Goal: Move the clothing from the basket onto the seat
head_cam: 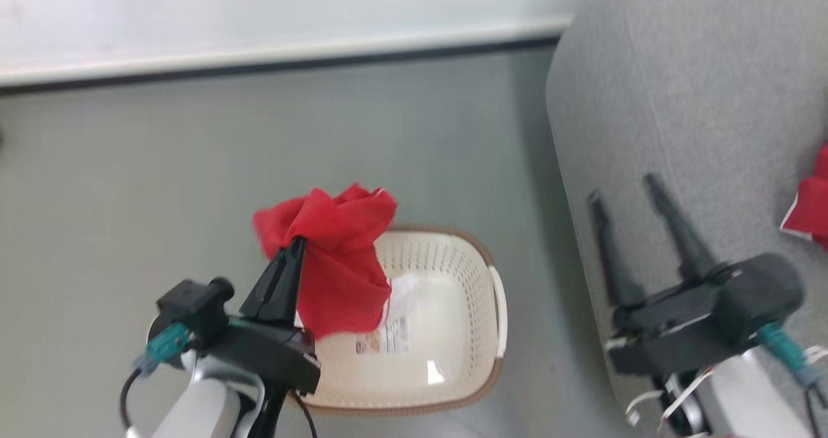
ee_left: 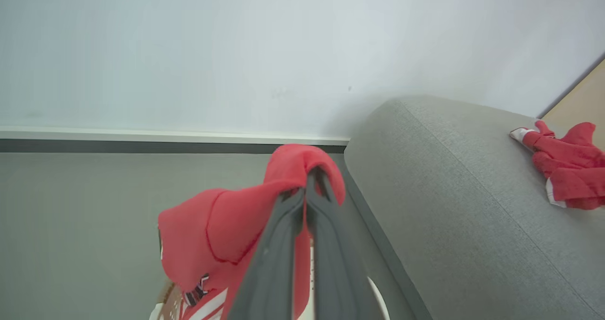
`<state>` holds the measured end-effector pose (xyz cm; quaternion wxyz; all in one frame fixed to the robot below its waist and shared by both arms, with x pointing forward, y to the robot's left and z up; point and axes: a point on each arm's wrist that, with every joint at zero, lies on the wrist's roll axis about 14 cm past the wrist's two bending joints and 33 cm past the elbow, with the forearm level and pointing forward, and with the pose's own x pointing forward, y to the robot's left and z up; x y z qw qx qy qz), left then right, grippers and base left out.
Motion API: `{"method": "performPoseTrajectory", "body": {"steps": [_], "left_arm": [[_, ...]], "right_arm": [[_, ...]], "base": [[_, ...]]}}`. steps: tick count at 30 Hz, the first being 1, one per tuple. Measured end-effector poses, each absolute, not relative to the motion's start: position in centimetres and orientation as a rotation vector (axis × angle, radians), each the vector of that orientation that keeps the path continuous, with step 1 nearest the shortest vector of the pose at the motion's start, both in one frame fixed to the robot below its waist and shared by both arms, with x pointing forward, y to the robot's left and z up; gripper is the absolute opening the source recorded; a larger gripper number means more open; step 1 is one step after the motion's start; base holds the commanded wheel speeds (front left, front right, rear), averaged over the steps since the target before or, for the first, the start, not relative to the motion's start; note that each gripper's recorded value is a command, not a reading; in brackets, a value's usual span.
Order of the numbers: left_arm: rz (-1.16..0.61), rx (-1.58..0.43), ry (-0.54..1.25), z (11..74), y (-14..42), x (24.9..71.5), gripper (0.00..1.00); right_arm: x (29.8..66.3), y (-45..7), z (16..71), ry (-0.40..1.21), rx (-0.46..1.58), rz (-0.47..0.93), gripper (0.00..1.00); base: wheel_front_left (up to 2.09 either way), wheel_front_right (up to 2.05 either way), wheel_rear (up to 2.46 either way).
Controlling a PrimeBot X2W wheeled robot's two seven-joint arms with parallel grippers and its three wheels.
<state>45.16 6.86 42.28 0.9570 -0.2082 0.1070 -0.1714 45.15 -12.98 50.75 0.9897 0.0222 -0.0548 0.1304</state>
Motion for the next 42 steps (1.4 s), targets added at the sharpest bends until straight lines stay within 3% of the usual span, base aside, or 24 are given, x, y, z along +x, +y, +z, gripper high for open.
{"method": "performPoseTrajectory", "body": {"steps": [7, 15, 29, 30, 31, 36, 37, 38, 39, 40, 41, 42], "left_arm": [[-0.36, -0.424, 0.051, 48.6, 7.5, 43.0, 0.0], [-0.434, -0.415, -0.084, 55.2, 5.9, 39.4, 0.0], [-0.569, -0.409, -0.182, 61.7, 3.1, 31.6, 0.0], [-0.57, -0.409, -0.185, 62.0, 3.1, 31.2, 0.0], [-0.578, -0.408, -0.189, 62.3, 3.0, 30.8, 0.0], [-0.571, -0.41, -0.177, 62.6, 3.1, 29.9, 0.0], [-0.562, -0.407, -0.164, 62.4, 3.3, 30.0, 0.15], [-0.556, -0.405, -0.155, 62.2, 3.4, 30.1, 0.37], [-0.551, -0.405, -0.149, 62.0, 3.5, 30.2, 0.45], [-0.545, -0.408, -0.143, 61.9, 3.6, 30.3, 0.65], [-0.547, -0.408, -0.13, 61.6, 3.5, 30.4, 0.65], [-0.545, -0.408, -0.121, 61.4, 3.4, 30.5, 0.91]], "right_arm": [[42.2, -8.5, 52.3, -0.134, 0.048, 0.423, 1.0], [36.7, 0.5, 54.1, -0.16, 0.058, 0.716, 1.0], [31.8, 6.2, 56.7, -0.224, -0.005, 0.92, 1.0], [31.7, 6.4, 56.9, -0.231, -0.009, 0.927, 0.83], [31.6, 6.5, 57.1, -0.234, -0.008, 0.931, 0.0], [31.2, 6.7, 57.4, -0.225, 0.024, 0.943, 0.0], [31.1, 6.7, 57.3, -0.223, 0.029, 0.944, 0.0], [31.0, 6.5, 57.3, -0.222, 0.034, 0.942, 0.0], [31.1, 6.3, 57.3, -0.22, 0.039, 0.936, 0.0], [31.1, 6.0, 57.3, -0.218, 0.045, 0.928, 0.0], [31.2, 5.5, 57.2, -0.214, 0.05, 0.918, 0.0], [31.3, 5.0, 57.1, -0.209, 0.049, 0.907, 0.0]], "base": [[0.0, 0.0, 0.0], [0.0, 0.0, 0.0], [0.0, 0.0, 0.0], [0.0, 0.0, 0.0], [0.0, 0.0, 0.0], [0.0, 0.0, 0.0], [0.0, 0.0, 0.0], [0.0, 0.0, 0.0], [0.0, 0.0, 0.0], [0.0, 0.0, 0.0], [0.0, 0.0, 0.0], [0.0, 0.0, 0.0]]}}
